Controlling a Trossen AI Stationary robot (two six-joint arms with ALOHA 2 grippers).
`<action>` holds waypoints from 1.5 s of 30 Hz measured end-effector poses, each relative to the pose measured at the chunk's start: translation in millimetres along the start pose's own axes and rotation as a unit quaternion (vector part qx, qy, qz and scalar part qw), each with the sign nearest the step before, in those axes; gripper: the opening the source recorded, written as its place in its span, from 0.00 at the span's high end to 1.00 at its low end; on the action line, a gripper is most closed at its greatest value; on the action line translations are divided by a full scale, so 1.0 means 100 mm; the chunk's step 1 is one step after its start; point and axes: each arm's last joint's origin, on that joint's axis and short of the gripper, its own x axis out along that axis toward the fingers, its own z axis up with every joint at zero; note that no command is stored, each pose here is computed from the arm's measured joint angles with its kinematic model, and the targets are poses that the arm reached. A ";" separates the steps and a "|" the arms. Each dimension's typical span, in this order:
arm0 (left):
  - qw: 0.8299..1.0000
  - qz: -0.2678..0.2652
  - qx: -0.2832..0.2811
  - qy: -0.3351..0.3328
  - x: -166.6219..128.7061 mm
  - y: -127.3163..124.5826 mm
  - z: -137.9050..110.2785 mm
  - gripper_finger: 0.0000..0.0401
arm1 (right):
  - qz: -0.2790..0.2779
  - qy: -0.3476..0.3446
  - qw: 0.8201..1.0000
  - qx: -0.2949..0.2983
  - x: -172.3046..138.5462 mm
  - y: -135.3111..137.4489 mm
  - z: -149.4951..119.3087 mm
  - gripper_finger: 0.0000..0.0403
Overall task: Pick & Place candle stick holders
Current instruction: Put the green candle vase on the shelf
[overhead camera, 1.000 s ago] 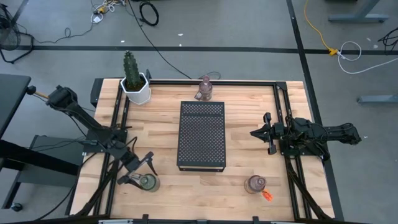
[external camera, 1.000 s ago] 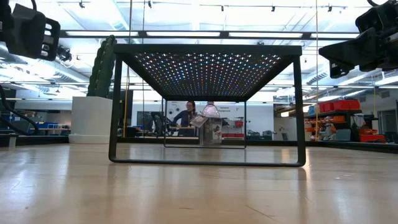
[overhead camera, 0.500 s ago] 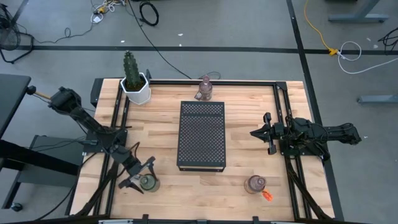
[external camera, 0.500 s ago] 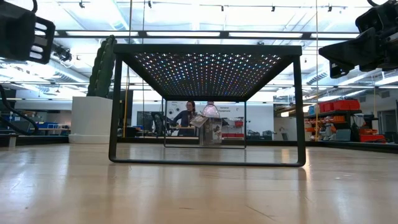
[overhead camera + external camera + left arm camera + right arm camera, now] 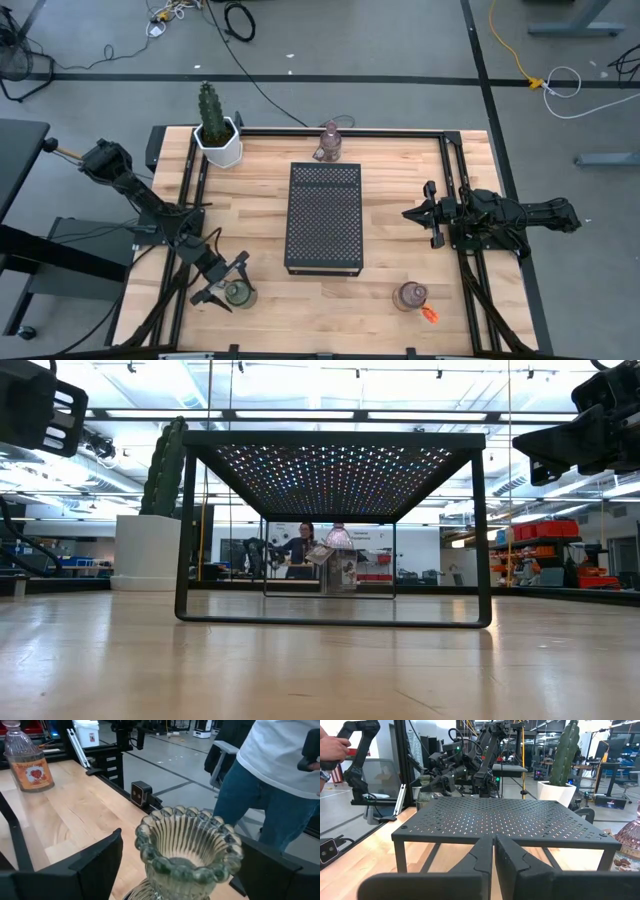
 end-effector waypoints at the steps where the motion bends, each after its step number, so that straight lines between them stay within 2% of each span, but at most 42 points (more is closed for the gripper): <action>1: 1.000 0.000 0.000 0.000 0.00 0.00 0.00 0.15 | 0.000 0.000 1.000 0.000 0.00 0.00 0.00 0.94; 14: 1.000 0.001 0.000 0.000 0.00 0.00 0.00 0.40 | 0.000 0.000 1.000 0.000 0.00 0.00 0.00 0.94; 23: 1.000 0.002 0.000 0.000 0.00 0.00 0.00 0.54 | 0.000 0.000 1.000 0.000 0.00 0.00 0.00 0.94; 36: 1.000 -0.002 0.001 -0.006 0.00 0.00 0.02 0.68 | 0.000 0.000 1.000 0.000 0.00 0.00 0.00 0.94; 45: 1.000 -0.003 0.000 -0.005 0.00 0.00 0.02 0.66 | 0.000 0.000 1.000 0.000 0.00 0.00 0.00 0.94</action>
